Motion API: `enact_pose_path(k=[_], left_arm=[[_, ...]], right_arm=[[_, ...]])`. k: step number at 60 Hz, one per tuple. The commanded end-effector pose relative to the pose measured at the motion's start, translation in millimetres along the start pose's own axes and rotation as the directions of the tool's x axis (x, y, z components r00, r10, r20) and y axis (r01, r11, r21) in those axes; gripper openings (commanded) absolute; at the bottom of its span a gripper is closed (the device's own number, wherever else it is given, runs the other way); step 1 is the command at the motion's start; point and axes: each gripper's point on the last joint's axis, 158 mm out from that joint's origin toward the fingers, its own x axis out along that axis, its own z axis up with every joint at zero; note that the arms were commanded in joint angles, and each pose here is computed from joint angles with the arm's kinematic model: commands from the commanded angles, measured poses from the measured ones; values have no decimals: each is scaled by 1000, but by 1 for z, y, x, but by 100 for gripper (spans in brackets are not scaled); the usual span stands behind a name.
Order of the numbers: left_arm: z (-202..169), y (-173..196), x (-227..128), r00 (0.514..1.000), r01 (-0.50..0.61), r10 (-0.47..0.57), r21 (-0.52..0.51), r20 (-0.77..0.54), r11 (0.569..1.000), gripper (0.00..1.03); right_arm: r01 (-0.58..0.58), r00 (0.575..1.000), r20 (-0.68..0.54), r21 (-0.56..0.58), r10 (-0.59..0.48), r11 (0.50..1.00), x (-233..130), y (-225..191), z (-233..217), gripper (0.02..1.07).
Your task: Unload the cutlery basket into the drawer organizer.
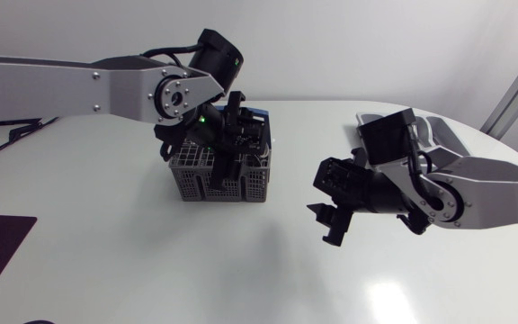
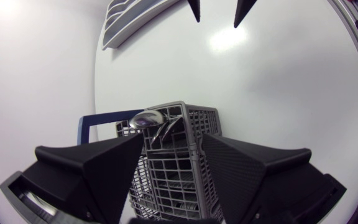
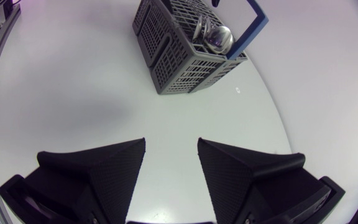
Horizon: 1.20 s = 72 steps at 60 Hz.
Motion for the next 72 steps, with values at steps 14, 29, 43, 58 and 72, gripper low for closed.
enact_pose_path(k=[14,29,43,58,72], left_arm=[[-6,0,13,1000,-11,11,117,0,993,26],[-7,-8,20,1000,8,-7,186,-4,983,26],[-7,-3,19,1000,-4,5,236,-2,972,26],[-10,-4,21,1000,0,2,277,-7,961,27],[-13,-15,19,1000,22,-20,291,-7,956,27]], right_arm=[[-7,1000,4,14,7,1000,11,2,5,65],[-14,1000,5,6,14,1000,13,5,6,65],[-22,1000,13,1,22,1000,18,8,12,65],[-46,997,68,72,41,996,23,8,30,65],[-62,992,118,111,48,992,23,2,47,65]])
